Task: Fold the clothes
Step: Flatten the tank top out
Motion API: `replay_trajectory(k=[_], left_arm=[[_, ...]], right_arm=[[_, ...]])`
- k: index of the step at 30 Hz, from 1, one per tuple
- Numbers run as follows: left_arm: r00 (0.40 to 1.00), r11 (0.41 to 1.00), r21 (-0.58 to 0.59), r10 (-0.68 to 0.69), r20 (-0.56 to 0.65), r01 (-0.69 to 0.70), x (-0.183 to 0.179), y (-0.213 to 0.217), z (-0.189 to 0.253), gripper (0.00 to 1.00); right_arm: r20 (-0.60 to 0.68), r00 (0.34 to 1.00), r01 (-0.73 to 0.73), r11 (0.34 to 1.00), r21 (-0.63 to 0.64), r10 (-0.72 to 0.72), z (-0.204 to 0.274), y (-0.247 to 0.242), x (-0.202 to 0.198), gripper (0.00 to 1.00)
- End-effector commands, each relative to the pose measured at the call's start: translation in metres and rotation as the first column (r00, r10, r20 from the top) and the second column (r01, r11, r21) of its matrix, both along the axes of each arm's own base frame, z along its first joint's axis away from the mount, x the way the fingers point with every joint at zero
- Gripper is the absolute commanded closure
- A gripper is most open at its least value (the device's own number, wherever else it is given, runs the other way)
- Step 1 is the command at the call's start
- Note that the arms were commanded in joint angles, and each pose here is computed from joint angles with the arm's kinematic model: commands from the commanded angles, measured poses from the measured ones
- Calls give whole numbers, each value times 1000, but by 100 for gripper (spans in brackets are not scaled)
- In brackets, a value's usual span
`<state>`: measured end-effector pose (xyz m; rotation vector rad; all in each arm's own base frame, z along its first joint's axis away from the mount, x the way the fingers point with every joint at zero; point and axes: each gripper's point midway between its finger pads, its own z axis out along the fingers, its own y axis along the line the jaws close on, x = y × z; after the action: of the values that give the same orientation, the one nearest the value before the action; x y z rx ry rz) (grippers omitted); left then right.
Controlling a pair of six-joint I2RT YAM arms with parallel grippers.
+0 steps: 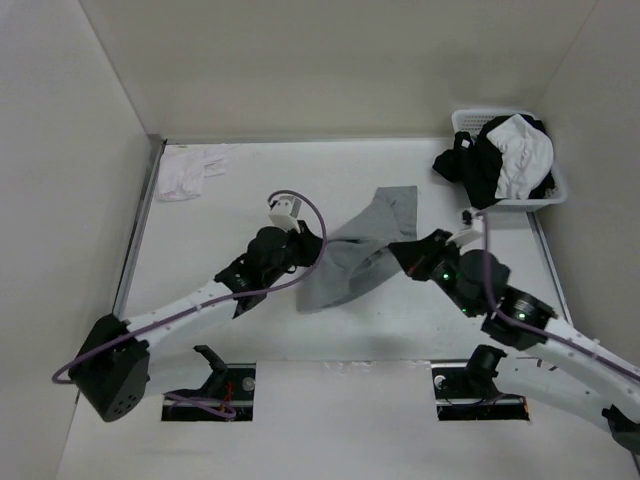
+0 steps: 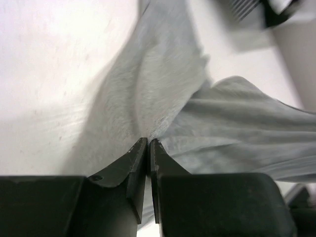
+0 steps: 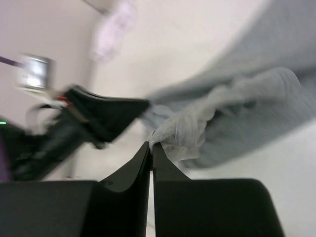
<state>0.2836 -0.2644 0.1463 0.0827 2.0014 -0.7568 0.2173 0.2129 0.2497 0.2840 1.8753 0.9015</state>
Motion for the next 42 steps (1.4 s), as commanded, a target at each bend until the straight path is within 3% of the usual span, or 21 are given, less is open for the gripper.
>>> replay_trajectory(k=[1,5,6,13,16,18,21,24,26,29,32,35,37,39,40,42], left_arm=[[986,970,-238,-20,166,59,-10,1,119,94],[964,930,-362,29,263,71,-25,21,194,94],[948,905,-416,46,314,94,-36,31,231,93],[874,837,-506,72,480,208,-96,70,353,93],[857,827,-511,72,511,235,-109,78,370,93],[857,840,-499,82,508,215,-105,79,368,92],[873,878,-461,122,473,127,-76,78,345,92],[887,899,-437,224,404,-28,-28,89,316,92],[898,897,-426,279,341,-117,17,90,292,92],[926,903,-403,271,262,-150,57,71,256,93],[935,914,-325,311,171,-244,79,67,198,91],[932,921,-247,340,127,-302,77,72,153,85],[946,943,-123,317,64,-308,63,69,95,75],[967,967,34,254,-15,-254,31,62,29,66],[972,970,112,226,-67,-218,10,63,-3,62],[974,970,175,191,-119,-169,-11,61,-28,59]], right_arm=[[193,980,49,999,-21,-44,99,-37,-20,95],[310,950,22,1000,20,-27,170,-48,-41,96],[358,934,6,999,40,-19,202,-52,-51,96],[554,832,-81,994,66,31,328,-40,-82,97],[602,797,-74,997,11,52,352,-26,-91,97],[674,738,67,997,-25,-32,369,-27,-77,96],[710,698,222,972,-81,-100,363,-20,-46,97],[723,690,238,954,-182,-35,336,17,-3,97],[666,746,213,947,-240,1,301,36,62,99],[584,812,136,966,-220,19,260,40,143,99],[487,868,-10,985,-170,93,217,45,242,97],[380,919,-55,988,-142,106,182,52,299,95],[295,954,-4,988,-152,49,146,51,348,75],[292,957,45,983,-179,9,144,42,352,55],[276,961,79,969,-236,-11,139,29,335,45],[241,970,97,958,-270,-30,123,21,312,44]])
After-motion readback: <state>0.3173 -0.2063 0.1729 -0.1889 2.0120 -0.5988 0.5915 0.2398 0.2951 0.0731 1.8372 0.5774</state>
